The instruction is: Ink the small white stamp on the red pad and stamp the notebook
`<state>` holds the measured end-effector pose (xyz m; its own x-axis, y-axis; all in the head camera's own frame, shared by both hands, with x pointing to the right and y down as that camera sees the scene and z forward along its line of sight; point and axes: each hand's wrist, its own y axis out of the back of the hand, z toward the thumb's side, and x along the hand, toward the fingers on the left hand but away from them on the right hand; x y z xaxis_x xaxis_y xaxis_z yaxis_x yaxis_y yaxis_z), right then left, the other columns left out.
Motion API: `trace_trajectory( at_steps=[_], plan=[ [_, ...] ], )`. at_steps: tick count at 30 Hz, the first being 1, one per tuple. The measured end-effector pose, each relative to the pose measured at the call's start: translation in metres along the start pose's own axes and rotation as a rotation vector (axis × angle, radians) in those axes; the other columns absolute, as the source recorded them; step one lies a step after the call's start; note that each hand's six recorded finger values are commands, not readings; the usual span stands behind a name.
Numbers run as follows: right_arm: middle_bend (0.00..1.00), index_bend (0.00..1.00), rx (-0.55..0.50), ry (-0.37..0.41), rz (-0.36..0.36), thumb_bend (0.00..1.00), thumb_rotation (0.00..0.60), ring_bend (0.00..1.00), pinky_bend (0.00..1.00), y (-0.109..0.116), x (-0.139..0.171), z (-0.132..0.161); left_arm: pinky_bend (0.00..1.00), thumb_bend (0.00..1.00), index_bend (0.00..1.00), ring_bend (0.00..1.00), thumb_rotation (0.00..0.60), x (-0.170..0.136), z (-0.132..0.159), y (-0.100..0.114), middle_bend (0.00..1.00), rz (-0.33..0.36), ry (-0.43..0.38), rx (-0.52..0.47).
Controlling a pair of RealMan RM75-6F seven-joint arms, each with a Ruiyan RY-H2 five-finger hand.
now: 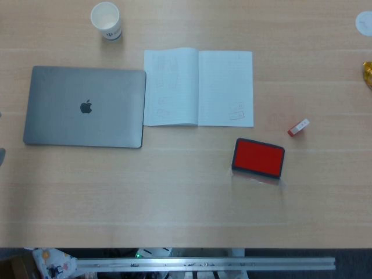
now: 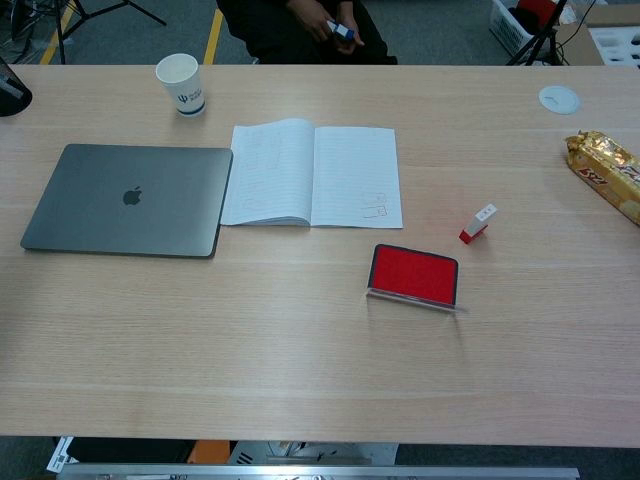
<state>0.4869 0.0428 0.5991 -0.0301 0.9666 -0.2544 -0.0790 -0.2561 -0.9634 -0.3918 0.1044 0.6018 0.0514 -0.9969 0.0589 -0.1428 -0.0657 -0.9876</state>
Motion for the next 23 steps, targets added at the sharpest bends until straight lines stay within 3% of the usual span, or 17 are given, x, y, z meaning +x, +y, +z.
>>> trace_trajectory(
  at_steps=[6,23],
  plan=[
    [0.54,0.51,-0.008,-0.019,-0.007,0.28,0.600,0.48,0.37,0.003,0.010,-0.011,0.25,0.18,0.30,0.27,0.600,-0.005,0.001,0.000,0.22,-0.004,-0.001,0.005],
    [0.54,0.51,-0.017,0.019,0.036,0.28,0.600,0.49,0.37,-0.007,0.009,-0.002,0.25,0.18,0.30,0.27,0.600,-0.012,-0.006,-0.006,0.21,-0.100,0.049,0.057]
  ],
)
